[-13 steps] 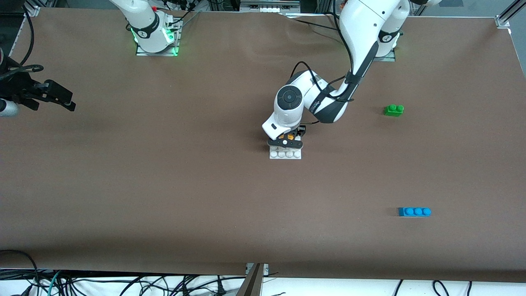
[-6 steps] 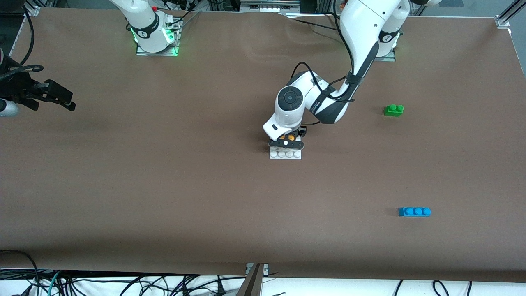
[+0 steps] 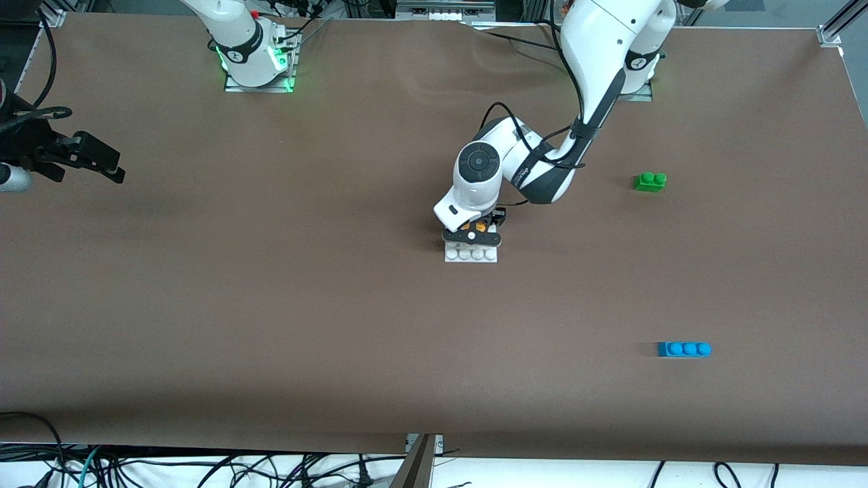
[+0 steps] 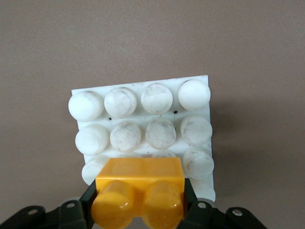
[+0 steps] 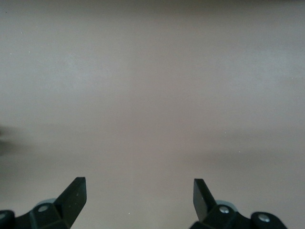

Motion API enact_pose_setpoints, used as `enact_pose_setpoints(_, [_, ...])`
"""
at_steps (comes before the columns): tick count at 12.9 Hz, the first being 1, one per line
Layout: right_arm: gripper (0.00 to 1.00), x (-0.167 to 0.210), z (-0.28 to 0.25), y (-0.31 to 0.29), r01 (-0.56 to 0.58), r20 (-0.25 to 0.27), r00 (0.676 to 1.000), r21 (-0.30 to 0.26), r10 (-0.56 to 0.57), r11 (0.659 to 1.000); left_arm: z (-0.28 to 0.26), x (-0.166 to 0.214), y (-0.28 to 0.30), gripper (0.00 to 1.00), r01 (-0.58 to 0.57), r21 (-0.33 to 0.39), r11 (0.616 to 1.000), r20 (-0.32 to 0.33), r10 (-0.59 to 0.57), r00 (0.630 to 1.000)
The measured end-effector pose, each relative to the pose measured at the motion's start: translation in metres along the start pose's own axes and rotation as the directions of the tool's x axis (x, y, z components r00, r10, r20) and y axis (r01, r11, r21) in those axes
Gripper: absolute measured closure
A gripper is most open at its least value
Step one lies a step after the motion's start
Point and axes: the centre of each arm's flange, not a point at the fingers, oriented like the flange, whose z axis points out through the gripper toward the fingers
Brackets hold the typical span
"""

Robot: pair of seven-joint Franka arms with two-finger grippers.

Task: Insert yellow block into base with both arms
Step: 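Lower and press the yellow block onto the base studs with the left gripper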

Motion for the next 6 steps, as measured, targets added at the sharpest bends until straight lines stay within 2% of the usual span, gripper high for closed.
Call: enact_pose_setpoints(6, [0.01,0.0000,0.0000,0.0000,0.000,0.000,1.000,0.000,0.000,1.000,0.0000,0.0000,0.0003,0.29,0.000,-0.001,1.000,-0.001,0.000,1.000])
